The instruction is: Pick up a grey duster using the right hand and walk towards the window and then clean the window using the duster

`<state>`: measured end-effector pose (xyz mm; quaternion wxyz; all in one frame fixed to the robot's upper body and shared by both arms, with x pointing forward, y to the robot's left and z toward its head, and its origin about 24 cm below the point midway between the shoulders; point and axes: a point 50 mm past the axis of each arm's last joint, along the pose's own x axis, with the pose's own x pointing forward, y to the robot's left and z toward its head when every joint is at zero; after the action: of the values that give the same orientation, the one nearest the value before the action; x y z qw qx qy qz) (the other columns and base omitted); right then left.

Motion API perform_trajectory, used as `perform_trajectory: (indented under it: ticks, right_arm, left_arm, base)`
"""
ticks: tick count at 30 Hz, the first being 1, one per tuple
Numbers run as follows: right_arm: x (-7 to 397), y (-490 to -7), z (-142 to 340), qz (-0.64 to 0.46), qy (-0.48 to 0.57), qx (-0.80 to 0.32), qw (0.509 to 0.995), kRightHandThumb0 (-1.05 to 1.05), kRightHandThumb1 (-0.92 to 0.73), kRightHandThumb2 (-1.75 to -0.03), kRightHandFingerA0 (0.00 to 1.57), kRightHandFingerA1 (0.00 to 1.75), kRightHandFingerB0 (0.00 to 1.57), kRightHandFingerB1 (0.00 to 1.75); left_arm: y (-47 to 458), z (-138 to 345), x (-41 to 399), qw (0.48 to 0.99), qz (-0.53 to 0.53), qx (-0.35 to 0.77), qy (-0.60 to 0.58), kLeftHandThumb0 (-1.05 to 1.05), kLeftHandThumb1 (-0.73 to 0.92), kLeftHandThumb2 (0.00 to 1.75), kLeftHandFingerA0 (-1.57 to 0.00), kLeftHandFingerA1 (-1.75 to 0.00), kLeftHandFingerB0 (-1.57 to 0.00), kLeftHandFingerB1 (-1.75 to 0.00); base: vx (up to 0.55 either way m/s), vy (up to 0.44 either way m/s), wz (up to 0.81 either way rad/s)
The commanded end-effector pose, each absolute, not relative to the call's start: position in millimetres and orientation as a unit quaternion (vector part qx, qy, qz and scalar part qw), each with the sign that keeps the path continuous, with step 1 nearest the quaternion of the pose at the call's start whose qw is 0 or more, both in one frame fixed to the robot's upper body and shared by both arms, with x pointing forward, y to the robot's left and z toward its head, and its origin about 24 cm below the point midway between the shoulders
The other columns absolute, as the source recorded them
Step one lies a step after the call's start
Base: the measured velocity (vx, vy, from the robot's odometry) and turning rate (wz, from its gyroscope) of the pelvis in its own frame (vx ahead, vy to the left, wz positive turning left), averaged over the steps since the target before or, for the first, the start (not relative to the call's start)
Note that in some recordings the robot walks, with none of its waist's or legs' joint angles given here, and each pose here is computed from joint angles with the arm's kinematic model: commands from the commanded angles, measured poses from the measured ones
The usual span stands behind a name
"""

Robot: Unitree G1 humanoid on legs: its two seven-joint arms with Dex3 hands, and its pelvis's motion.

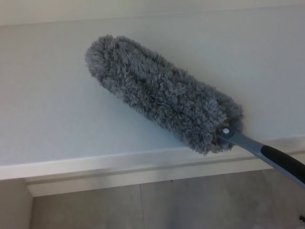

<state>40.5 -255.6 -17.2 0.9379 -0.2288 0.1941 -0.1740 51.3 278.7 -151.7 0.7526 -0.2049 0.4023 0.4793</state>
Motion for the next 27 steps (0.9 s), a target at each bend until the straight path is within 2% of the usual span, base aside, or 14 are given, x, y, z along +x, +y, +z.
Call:
perform_trajectory:
  ticks: [1,2,4,9,14,19,23,26,27]
  right_arm:
    - [14.0,-214.9,56.3,-0.091,0.131,-0.338,0.928,-0.76,-0.52,-0.93,0.01,0.35,0.00,0.16]
    - [10.6,-211.1,67.5,-0.090,0.111,-0.351,0.925,-0.87,-0.56,-0.93,0.02,0.18,0.00,0.07]
    - [10.7,-204.1,91.5,-0.103,0.055,-0.376,0.919,-0.95,-0.57,-0.93,0.00,0.05,0.00,0.00]
    - [17.6,-205.5,111.8,-0.125,0.000,-0.424,0.897,-0.94,-0.54,-0.96,0.00,0.08,0.00,0.00]
    - [25.4,-203.0,137.9,-0.150,-0.074,-0.488,0.857,-0.89,-0.50,-0.92,0.00,0.10,0.00,0.00]
    - [32.9,-200.5,144.4,-0.158,-0.122,-0.525,0.827,-0.89,-0.50,-0.91,0.00,0.09,0.00,0.00]
    - [43.3,-190.1,151.4,-0.150,-0.144,-0.541,0.815,-0.88,-0.49,-0.90,0.00,0.10,0.00,0.00]
    - [51.0,-186.1,151.5,-0.147,-0.160,-0.551,0.806,-0.89,-0.50,-0.91,0.00,0.10,0.00,0.00]
    - [53.7,-184.5,151.4,-0.144,-0.162,-0.555,0.803,-0.84,-0.53,-0.72,0.00,0.00,0.00,0.17]
  left_arm:
    - [298.2,-140.9,51.3,0.763,0.513,-0.179,0.349,-0.20,0.63,0.82,-1.00,-1.19,-0.89,-0.89]
    - [298.5,-140.8,51.8,0.763,0.513,-0.183,0.347,-0.19,0.63,0.84,-1.06,-1.20,-0.91,-0.90]
    - [298.4,-141.0,51.1,0.761,0.516,-0.187,0.346,-0.21,0.65,0.78,-1.04,-1.19,-0.90,-0.91]
    - [297.0,-141.8,49.9,0.757,0.520,-0.189,0.347,-0.19,0.67,0.80,-0.96,-1.14,-0.87,-0.87]
    - [299.1,-142.3,45.0,0.747,0.530,-0.201,0.347,-0.18,0.63,0.82,-1.08,-1.21,-0.90,-0.88]
    - [296.7,-143.1,40.8,0.747,0.531,-0.194,0.349,-0.20,0.60,0.85,-1.04,-1.21,-0.91,-0.87]
    - [296.6,-142.8,38.9,0.746,0.535,-0.194,0.346,-0.20,0.67,0.77,-1.07,-1.20,-0.89,-0.88]
    - [296.2,-143.0,36.7,0.744,0.537,-0.192,0.347,-0.21,0.65,0.77,-1.07,-1.19,-0.90,-0.89]
    - [296.7,-143.1,35.7,0.742,0.539,-0.193,0.348,-0.21,0.68,0.75,-1.03,-1.17,-0.86,-0.86]
  base:
    - [0.00,0.000,0.00]
    - [0.00,0.000,0.00]
    - [0.00,0.000,0.00]
    - [0.00,0.000,0.00]
    - [0.00,0.000,0.00]
    - [0.00,0.000,0.00]
    - [0.00,0.000,0.00]
    - [0.00,0.000,0.00]
    - [0.00,0.000,0.00]
